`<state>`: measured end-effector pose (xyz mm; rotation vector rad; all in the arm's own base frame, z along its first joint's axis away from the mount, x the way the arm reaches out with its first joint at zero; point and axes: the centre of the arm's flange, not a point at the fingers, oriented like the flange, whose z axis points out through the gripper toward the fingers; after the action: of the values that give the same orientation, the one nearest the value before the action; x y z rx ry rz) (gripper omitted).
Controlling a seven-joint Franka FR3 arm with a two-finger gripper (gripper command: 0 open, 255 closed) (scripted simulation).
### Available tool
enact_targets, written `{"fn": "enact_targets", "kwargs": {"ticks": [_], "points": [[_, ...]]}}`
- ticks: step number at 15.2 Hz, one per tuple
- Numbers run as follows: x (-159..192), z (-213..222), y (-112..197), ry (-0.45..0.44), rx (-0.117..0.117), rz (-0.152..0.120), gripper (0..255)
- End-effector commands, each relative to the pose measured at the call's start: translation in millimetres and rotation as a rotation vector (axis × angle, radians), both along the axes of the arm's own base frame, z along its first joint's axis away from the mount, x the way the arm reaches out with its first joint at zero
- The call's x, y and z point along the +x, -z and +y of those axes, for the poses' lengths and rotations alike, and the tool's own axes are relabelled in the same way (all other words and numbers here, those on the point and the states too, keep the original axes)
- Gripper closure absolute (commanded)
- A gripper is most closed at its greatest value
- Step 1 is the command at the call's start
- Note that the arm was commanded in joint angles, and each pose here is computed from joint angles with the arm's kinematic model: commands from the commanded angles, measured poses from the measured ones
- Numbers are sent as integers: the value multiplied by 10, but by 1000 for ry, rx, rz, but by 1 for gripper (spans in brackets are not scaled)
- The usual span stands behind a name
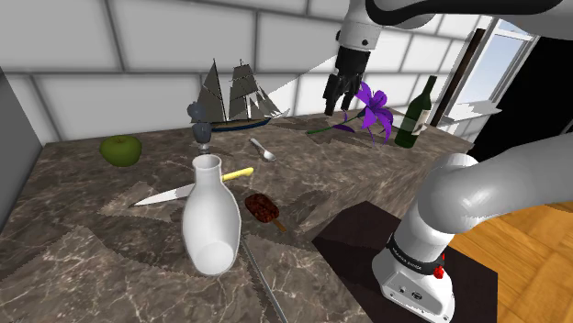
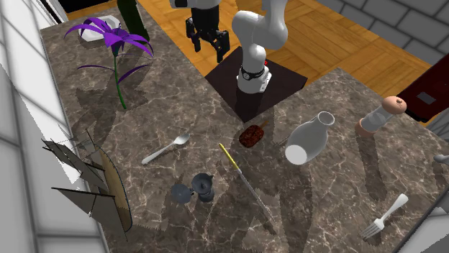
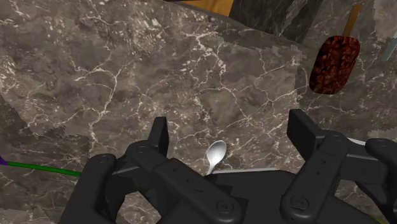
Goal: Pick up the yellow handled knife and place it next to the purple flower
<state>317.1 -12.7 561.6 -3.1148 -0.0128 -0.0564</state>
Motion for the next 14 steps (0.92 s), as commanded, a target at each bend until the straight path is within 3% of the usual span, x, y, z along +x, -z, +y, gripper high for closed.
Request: {"fn": "enact_targets", "kwargs": {"ticks": [1, 14], "points": [[0, 0, 0, 0, 0, 0, 0], [1305, 889, 728, -480, -22, 14, 0]]}}
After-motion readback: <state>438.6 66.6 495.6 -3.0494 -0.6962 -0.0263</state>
